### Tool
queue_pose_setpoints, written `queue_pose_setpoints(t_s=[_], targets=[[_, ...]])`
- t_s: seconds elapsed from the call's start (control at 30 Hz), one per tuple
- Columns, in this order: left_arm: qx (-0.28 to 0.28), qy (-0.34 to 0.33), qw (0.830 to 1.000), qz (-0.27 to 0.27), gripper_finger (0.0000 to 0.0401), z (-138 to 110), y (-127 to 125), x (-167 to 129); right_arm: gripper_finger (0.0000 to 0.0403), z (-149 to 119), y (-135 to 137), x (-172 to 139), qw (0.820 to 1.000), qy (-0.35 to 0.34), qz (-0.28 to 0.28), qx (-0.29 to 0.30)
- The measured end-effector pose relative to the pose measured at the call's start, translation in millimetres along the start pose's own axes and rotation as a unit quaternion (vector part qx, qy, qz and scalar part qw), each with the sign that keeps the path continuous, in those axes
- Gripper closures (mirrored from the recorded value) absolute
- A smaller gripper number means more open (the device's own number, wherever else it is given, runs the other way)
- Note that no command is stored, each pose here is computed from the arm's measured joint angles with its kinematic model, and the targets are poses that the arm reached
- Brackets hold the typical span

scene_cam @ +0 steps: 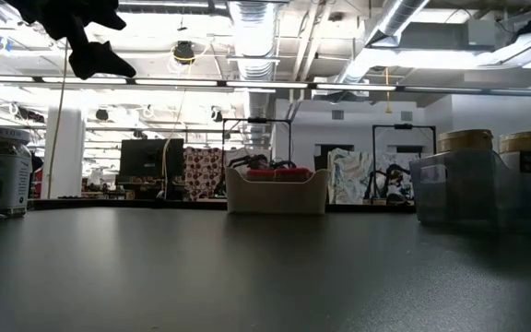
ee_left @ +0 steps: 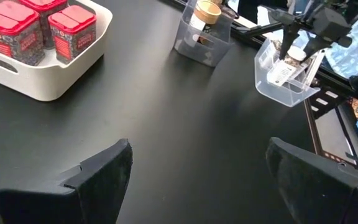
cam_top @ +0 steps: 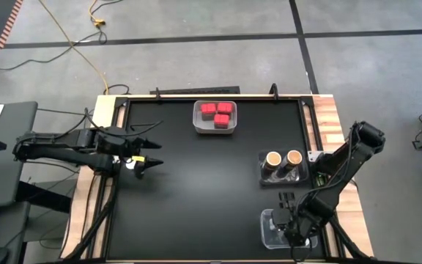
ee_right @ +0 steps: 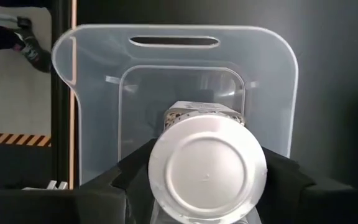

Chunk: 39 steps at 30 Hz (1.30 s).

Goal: Sort spices by type
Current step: Put the right white seasoning bottle into the transparent bin

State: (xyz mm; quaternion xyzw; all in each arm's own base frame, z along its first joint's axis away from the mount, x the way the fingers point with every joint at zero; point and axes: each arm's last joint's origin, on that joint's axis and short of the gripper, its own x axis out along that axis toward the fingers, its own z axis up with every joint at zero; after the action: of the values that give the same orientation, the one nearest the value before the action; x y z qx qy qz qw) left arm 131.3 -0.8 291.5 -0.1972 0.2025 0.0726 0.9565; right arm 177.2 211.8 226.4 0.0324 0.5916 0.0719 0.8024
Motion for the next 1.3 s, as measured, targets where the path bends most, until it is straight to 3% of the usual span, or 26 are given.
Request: queue_pose_setpoints(t_s=[0.47, 0.77, 1.3], targets=[[-0.001, -0.004, 1.0, 0.008, 0.0046, 0.2, 0.4, 0.0, 0.0155, 0.0, 0.0, 0.1, 1.0, 0.0, 0.0, -0.002], [-0.001, -0.004, 1.0, 0.008, 0.0046, 0.2, 0.4, 0.0, 0.0154, -0.2, -0.2, 0.1, 0.999, 0.002, -0.002, -0.051], [-0.001, -0.003, 1.0, 0.007, 0.0046, 0.2, 0.4, 0.0, 0.0153, 0.4, -7.7, 0.6, 1.0, 0.018, -0.023, -0.007]])
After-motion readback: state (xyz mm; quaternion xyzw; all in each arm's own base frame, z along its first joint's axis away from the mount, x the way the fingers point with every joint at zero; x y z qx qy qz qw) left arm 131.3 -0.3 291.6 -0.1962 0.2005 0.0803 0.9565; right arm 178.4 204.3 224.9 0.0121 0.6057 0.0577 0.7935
